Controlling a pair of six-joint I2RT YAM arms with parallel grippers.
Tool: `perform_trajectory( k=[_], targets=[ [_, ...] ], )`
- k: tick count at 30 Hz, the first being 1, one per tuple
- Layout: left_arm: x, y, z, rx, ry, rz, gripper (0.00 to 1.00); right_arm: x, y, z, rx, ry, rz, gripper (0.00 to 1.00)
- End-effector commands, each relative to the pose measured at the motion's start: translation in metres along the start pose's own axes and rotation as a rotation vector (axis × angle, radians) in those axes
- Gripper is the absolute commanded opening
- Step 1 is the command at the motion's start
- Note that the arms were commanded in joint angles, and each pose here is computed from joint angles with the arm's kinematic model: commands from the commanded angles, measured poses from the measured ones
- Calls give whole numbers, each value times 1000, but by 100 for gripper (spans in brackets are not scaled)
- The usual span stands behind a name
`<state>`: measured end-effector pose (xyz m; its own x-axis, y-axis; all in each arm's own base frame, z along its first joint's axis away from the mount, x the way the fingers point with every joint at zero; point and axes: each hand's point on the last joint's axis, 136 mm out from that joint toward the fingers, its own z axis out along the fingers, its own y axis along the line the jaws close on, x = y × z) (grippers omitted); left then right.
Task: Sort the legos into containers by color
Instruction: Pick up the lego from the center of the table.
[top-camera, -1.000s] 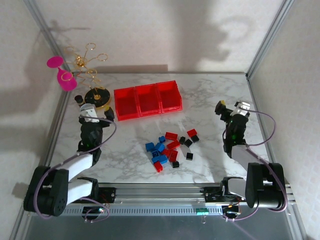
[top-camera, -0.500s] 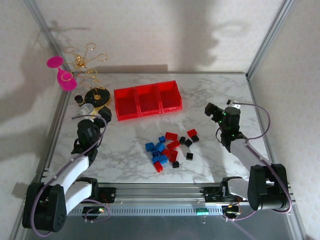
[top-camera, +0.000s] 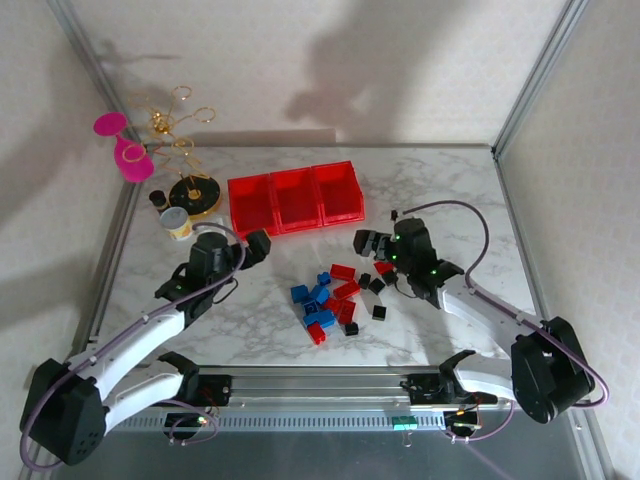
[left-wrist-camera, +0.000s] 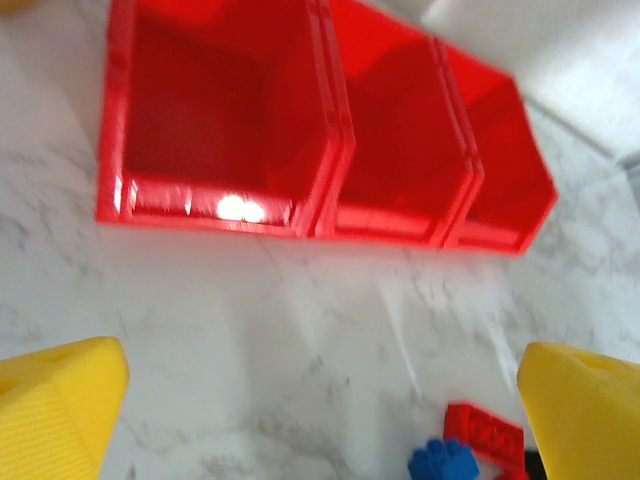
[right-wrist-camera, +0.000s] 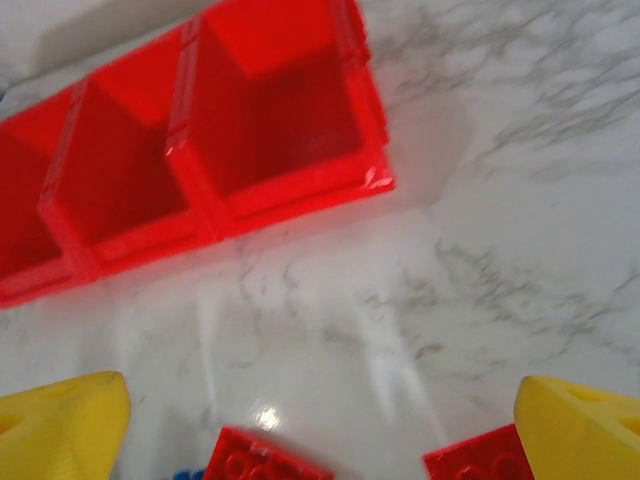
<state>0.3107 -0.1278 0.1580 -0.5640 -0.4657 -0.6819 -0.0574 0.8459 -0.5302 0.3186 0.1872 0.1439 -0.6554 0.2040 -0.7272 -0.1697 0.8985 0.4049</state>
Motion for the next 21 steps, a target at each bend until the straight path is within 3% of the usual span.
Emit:
perform_trajectory(
  k=[1,11,21],
  targets=[
    [40,-6,-1,-39,175,22,99,16,12,-7,8,62,7,99],
    [111,-37,5,-105,396,185,91,70,42,-24,-56,201,-37,99],
    [150,-44,27,-172,475,267,83,74,44,-35,-88,169,32,99]
  ],
)
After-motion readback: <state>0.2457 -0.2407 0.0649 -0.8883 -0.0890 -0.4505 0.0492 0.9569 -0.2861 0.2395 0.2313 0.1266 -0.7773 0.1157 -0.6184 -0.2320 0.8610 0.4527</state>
